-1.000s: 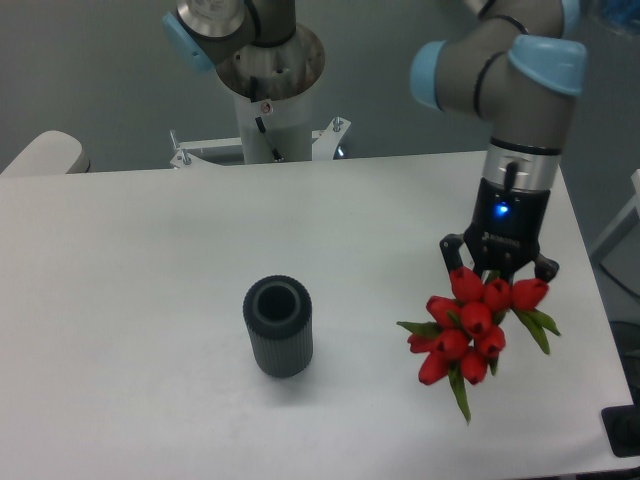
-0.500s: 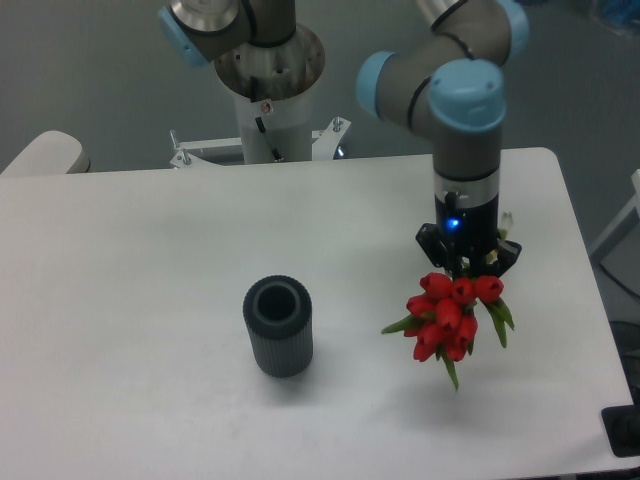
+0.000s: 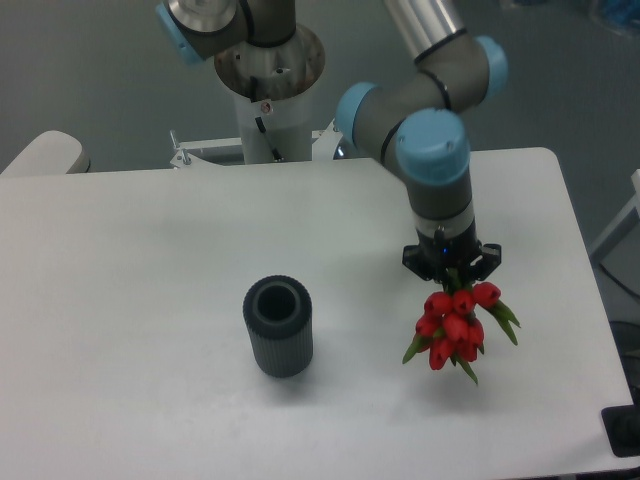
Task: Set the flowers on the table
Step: 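Carry the tulips toward the table center and lower them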
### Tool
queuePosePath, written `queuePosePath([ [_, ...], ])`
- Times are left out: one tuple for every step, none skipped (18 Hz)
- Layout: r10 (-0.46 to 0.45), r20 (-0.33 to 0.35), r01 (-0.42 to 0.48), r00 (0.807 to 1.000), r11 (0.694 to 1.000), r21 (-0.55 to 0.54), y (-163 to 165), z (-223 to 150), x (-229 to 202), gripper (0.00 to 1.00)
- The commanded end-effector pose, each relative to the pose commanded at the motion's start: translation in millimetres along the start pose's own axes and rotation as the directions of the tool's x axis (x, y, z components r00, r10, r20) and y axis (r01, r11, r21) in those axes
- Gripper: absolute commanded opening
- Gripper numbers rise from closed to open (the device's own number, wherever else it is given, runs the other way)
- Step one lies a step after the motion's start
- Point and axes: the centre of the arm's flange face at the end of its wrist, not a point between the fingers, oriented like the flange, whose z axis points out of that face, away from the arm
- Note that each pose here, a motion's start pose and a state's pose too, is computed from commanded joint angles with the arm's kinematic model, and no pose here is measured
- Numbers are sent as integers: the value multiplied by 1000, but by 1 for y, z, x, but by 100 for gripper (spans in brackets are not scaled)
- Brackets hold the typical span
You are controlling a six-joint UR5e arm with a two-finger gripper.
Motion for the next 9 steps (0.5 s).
queuePosePath([
  [-7, -2, 7, 1000, 1000, -4, -2, 3, 4, 32],
  [-6, -5, 6, 1000, 1000, -3, -5, 3, 9, 33],
  [-10, -5, 10, 1000, 1000, -2, -7, 3, 12, 33],
  [-20, -5, 20, 1000, 1000, -4, -8, 5, 14, 34],
  [-23, -10, 23, 1000, 1000, -5, -13, 7, 23, 34],
  [-18, -13, 18, 1000, 1000, -5, -17, 7, 32, 34],
  [-15, -17, 15, 1000, 1000, -9, -20, 12, 36, 34],
  [-15, -20, 14, 1000, 1000, -10, -21, 14, 38, 34],
  [-4, -22, 4, 1000, 1000, -8, -25, 14, 46, 34],
])
